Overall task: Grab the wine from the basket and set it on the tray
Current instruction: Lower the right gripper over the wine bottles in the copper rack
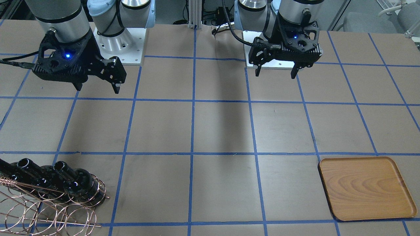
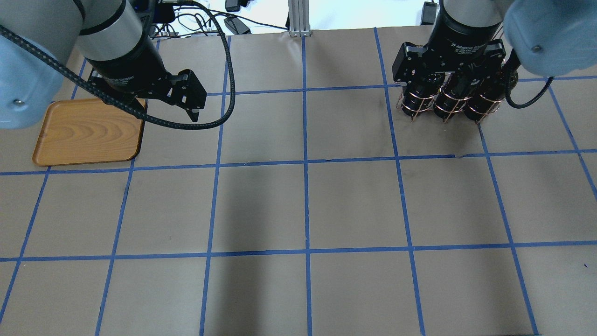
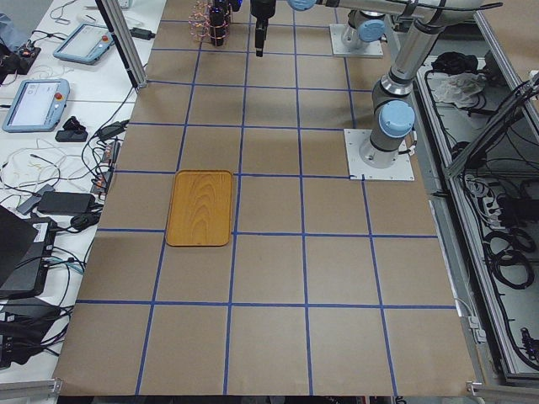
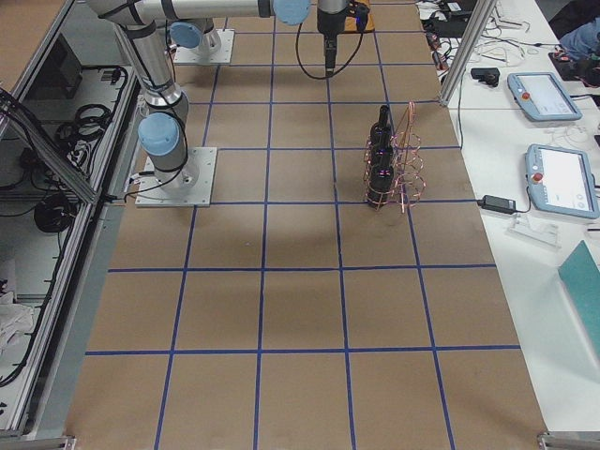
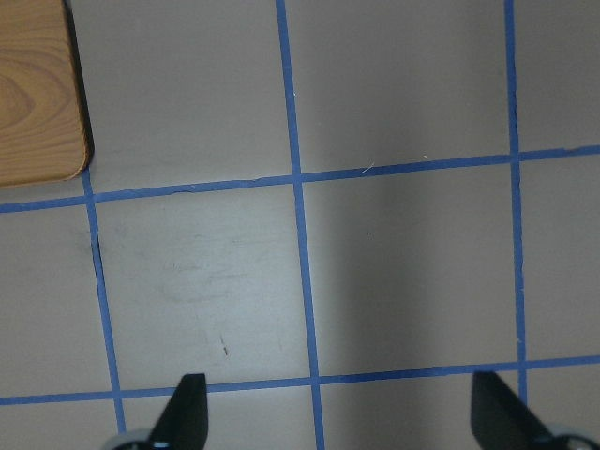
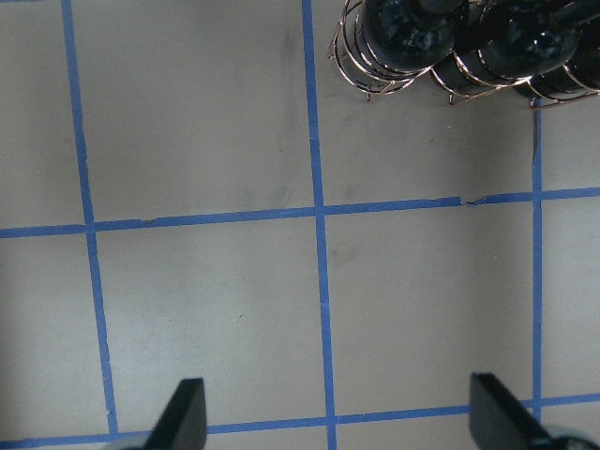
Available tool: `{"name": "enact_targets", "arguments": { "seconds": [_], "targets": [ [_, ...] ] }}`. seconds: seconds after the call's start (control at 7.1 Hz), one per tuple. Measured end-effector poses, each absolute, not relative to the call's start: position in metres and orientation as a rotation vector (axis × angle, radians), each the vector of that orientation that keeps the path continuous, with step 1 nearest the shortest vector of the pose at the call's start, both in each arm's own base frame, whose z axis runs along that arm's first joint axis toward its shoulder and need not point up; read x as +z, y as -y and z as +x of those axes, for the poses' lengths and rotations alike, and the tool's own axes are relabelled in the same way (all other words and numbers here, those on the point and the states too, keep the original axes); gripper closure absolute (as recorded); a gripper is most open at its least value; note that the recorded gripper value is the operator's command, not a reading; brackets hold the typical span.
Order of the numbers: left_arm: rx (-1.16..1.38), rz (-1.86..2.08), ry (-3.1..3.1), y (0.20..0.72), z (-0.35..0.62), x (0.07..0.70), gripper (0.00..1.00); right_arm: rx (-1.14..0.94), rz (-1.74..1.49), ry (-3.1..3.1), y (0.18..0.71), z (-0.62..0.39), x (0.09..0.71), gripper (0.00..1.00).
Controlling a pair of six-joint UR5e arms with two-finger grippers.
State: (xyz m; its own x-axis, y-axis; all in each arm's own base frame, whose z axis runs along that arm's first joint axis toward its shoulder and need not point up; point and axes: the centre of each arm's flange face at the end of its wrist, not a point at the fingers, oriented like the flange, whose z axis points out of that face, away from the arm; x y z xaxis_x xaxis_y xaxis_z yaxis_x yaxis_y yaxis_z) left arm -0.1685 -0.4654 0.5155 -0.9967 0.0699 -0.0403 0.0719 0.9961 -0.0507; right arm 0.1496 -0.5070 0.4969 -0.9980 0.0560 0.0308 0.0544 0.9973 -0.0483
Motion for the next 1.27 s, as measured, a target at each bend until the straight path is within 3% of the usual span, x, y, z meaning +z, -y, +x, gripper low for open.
{"name": "enact_targets", "arguments": {
  "seconds": [1.27],
  "targets": [
    [-0.074,0.062,-3.101,0.4666,-0.161,0.5131,0.0,0.18,-0.114,3.116,0.511,0.1476,0.5036,0.0]
  ]
}}
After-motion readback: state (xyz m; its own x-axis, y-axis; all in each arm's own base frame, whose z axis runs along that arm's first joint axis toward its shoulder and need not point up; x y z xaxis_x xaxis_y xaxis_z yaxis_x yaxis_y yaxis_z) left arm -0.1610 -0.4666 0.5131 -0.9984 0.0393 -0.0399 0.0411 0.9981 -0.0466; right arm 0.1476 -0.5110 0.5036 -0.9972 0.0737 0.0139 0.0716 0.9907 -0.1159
